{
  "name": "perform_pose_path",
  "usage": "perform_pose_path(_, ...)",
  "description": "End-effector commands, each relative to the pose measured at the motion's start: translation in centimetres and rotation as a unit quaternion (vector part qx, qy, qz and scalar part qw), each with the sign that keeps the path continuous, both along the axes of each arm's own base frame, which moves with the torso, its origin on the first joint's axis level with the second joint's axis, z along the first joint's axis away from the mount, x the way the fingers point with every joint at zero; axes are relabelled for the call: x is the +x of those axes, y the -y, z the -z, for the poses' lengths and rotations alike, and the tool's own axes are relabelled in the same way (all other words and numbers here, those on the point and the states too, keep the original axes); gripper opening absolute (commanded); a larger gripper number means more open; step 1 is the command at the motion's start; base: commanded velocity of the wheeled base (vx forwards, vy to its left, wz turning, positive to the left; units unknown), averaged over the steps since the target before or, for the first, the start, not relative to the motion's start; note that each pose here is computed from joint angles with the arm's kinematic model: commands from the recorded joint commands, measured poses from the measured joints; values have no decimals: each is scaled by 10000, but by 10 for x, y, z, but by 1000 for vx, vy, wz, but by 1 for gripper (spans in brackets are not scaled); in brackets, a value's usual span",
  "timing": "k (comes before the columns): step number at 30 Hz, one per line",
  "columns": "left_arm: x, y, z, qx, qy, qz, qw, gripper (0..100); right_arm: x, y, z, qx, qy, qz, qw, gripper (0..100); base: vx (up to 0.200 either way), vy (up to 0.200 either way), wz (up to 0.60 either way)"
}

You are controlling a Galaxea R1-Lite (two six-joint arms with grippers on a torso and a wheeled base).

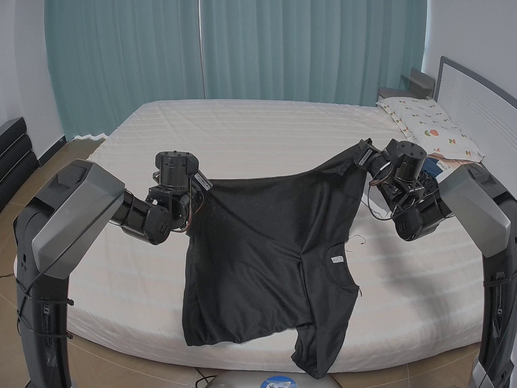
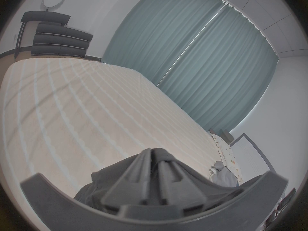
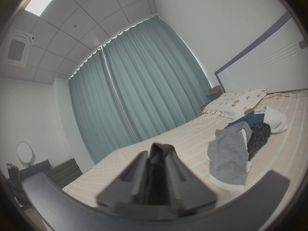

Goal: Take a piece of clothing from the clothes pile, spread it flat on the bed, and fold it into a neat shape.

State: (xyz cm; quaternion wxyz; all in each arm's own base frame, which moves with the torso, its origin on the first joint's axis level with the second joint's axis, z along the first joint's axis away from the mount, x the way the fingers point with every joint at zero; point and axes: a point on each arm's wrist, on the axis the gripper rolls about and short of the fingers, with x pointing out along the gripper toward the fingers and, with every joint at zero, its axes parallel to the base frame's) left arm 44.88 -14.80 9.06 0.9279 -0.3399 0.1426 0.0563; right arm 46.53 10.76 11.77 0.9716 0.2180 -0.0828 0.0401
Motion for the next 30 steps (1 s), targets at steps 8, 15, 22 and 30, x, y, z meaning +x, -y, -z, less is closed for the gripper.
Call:
perform_pose_path(8, 18, 3, 57, 202, -397, -260, 9987, 100, 7, 1, 96, -426, -1125, 24, 9927, 100, 0, 0, 0)
perform_pose_path(15, 26, -22, 57, 332, -495, -544, 9967, 100, -7, 17, 85, -529, -1476, 56, 9876, 100, 0, 0, 0)
perform_pose_path(22, 35, -55, 27, 340, -150, -962, 9947, 100, -51, 23, 88, -502, -2083, -505, 9755, 100, 0, 0, 0)
perform_pose_path(30, 23, -54, 32, 337, -1285, -229, 9909, 100, -92, 28, 111, -448, -2676, -777, 9593, 100, 0, 0, 0)
